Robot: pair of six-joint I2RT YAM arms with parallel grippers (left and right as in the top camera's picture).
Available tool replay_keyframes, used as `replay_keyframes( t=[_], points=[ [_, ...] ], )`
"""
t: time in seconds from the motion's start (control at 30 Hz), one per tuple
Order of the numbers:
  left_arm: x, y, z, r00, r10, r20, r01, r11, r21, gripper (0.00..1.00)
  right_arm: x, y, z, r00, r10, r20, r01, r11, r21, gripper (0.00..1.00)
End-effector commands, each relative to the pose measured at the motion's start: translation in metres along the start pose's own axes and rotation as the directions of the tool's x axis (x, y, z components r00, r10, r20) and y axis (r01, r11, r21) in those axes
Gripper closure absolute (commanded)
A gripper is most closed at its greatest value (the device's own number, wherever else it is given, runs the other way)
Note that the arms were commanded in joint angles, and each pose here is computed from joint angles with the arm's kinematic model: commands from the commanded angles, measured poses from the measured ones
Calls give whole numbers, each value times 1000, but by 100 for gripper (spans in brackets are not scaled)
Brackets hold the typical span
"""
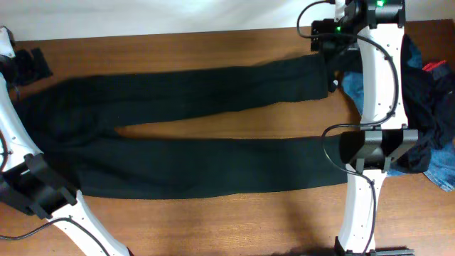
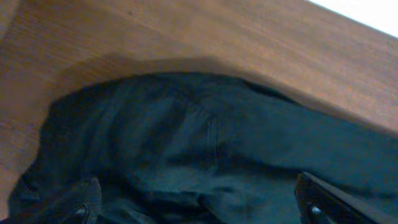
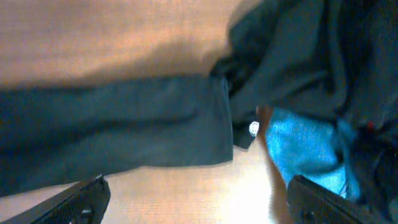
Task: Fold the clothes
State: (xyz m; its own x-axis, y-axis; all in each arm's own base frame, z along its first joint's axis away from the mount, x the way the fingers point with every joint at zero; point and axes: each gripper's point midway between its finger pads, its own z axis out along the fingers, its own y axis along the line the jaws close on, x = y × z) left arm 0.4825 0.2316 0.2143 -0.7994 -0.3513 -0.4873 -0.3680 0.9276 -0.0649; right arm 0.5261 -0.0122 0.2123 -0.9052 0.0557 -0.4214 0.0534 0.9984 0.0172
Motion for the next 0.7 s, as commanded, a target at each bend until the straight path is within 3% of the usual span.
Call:
replay_keyframes(
  t=[0.0, 0.2, 0.33, 0.67],
  points=[
    [-2, -1, 9, 1000, -5, 0, 5, 1000, 17, 1, 5, 11, -16, 1000, -5, 0, 5, 1000, 4, 4],
    [-12, 18, 46, 999, -33, 27, 35, 998, -48, 1, 14, 19, -16, 999, -21, -35, 21, 1000, -1, 4],
    [0, 29, 61, 998, -60, -22, 57, 993, -99, 1, 16, 20, -16, 999, -22, -43, 22, 1000, -2, 4],
    [52, 43, 12, 952, -232, -200, 204, 967, -151, 1, 34, 22, -18, 992, -45, -118, 43, 999, -24, 5]
  ],
)
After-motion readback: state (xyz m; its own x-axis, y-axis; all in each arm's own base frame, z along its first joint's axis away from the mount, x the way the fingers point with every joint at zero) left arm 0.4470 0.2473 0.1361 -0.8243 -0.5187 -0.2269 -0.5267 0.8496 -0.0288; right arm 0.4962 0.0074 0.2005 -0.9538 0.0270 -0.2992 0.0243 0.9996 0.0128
